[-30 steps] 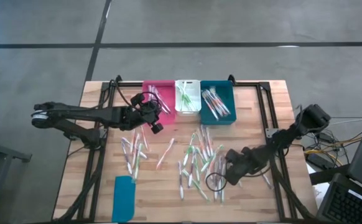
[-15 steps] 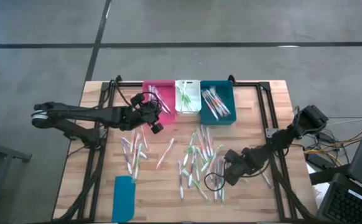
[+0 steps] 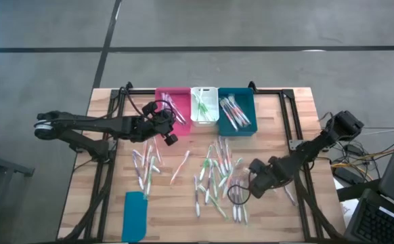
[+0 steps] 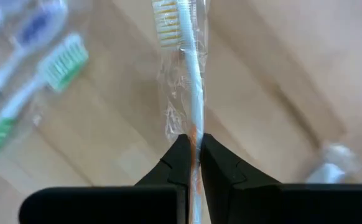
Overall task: Pick & Place Toothbrushes
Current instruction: Put the orange toothbrush into the blue bin
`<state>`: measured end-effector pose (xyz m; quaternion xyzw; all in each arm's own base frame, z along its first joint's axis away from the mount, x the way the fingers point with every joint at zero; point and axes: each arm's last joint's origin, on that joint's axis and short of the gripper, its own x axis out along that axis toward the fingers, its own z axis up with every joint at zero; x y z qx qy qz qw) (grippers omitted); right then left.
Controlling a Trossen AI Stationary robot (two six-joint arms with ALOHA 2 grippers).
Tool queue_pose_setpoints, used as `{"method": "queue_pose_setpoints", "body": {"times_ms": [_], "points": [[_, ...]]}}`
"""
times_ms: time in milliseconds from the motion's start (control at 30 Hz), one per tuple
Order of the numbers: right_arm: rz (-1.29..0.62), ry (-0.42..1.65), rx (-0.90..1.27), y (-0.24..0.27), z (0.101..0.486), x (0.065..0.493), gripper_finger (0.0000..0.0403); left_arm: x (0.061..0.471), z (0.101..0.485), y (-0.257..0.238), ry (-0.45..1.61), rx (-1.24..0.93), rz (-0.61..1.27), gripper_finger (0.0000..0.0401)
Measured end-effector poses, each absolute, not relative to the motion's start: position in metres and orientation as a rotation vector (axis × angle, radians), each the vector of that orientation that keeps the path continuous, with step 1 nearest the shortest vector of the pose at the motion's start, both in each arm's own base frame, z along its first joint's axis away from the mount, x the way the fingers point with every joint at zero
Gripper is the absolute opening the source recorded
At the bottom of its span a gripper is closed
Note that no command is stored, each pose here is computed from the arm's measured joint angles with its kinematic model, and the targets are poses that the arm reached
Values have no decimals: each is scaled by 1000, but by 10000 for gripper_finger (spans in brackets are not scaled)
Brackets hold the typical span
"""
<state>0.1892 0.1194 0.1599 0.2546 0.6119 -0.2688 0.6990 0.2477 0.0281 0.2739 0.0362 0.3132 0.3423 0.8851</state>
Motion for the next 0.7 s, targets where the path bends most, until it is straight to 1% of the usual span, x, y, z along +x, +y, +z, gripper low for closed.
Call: {"method": "queue_pose_setpoints", "body": {"times_ms": [167, 333, 567, 700], "points": [[-602, 1247, 552, 102, 184, 184, 14, 248, 274, 28, 649, 68, 715, 108], [-587, 1120, 530, 72, 206, 186, 14, 248, 274, 28, 647, 65, 716, 108], [-601, 1003, 499, 21, 229, 198, 14, 248, 274, 28, 649, 65, 716, 108], [-610, 933, 474, -6, 249, 208, 14, 248, 274, 28, 649, 65, 716, 108]]}}
